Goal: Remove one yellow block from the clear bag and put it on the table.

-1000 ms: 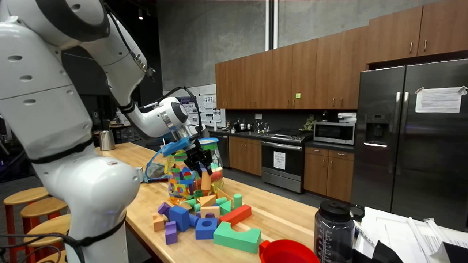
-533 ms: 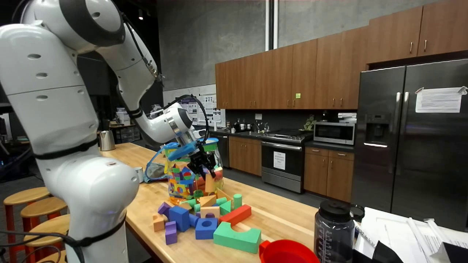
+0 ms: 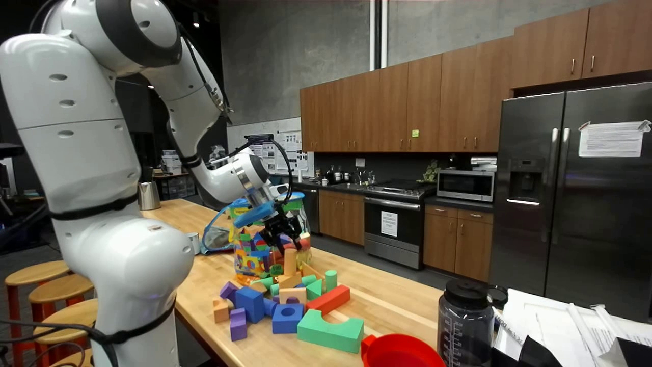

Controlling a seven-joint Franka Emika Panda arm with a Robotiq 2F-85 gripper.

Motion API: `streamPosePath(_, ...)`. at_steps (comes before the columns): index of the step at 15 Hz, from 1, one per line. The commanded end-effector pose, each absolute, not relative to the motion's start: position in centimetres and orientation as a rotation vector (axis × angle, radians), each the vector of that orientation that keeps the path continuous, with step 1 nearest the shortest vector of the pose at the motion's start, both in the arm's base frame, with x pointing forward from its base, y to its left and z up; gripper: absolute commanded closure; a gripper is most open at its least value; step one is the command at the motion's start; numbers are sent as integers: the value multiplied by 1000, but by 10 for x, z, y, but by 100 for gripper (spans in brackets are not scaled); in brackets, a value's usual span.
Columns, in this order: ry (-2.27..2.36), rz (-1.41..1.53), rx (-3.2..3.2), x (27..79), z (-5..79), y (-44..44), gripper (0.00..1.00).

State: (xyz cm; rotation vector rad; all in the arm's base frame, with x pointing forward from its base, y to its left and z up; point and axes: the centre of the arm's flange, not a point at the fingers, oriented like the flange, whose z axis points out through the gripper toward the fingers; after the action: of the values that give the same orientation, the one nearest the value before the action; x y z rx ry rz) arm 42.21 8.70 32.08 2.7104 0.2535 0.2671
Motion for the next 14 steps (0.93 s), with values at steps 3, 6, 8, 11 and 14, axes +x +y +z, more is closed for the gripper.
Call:
streamPosePath(3, 274, 291, 2688, 427, 317, 86, 0)
streamPosePath(6, 274, 286, 2686, 428, 317, 86, 0)
streamPosePath(8, 278, 284, 2696, 429, 319, 87, 0)
streamPosePath(11, 317, 254, 2754, 433, 328, 91, 0)
streamPosePath(14, 381, 256, 2810, 441, 343, 98, 0)
